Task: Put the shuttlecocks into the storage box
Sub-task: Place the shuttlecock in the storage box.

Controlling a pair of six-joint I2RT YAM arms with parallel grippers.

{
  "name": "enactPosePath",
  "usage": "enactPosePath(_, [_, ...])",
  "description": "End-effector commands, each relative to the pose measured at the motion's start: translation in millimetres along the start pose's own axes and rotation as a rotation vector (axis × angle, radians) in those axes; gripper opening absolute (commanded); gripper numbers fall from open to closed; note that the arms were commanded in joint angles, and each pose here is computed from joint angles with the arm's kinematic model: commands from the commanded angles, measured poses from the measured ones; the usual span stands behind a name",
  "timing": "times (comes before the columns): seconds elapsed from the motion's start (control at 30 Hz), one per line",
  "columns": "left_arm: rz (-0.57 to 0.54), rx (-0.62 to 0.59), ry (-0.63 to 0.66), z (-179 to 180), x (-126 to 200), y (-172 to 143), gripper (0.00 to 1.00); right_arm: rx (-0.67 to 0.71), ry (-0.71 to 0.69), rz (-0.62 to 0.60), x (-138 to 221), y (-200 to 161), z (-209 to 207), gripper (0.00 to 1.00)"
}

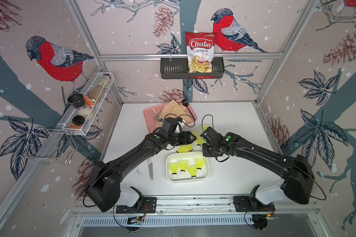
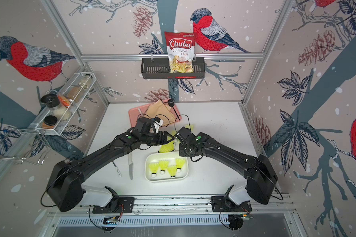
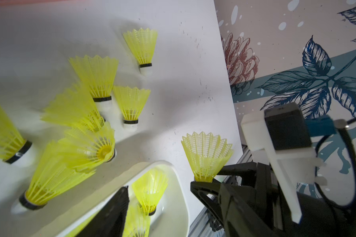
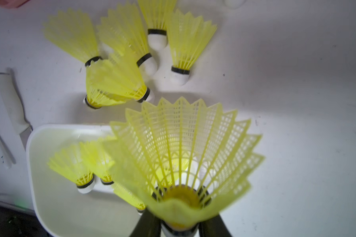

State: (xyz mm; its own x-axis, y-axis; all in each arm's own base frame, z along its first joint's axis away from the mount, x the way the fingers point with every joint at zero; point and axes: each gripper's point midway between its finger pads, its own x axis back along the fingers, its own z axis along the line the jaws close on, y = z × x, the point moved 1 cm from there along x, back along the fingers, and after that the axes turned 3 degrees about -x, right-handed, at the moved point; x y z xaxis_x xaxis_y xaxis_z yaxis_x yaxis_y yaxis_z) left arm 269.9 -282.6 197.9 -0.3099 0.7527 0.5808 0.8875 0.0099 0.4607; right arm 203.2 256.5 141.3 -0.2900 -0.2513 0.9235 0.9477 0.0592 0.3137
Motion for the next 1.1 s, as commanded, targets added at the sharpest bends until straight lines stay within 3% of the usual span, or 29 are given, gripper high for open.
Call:
enactPosePath(0.0, [0.019, -0.018, 0.036, 4.9, 8.8, -20.0, 0.72, -0.038, -0.018, 0.038, 2.9, -23.5, 1.5, 0.23])
enactPosePath(0.47, [0.073, -0.035, 0.059, 21.3, 31.7, -86.3, 0.7, 0.006, -0.026, 0.113, -9.1, -88.2, 19.7, 0.23])
enactPosePath(0.77, [0.103, -0.043, 0.061, 23.4, 30.8, -111.3, 0.69, 0.003, -0.069, 0.095, -21.8, -88.0, 12.5, 0.23])
enactPosePath(1.07, [0.102, -0.037, 0.068, 25.5, 32.4, -116.6, 0.69, 0.014, -0.092, 0.11, -30.1, -90.2, 12.4, 0.26])
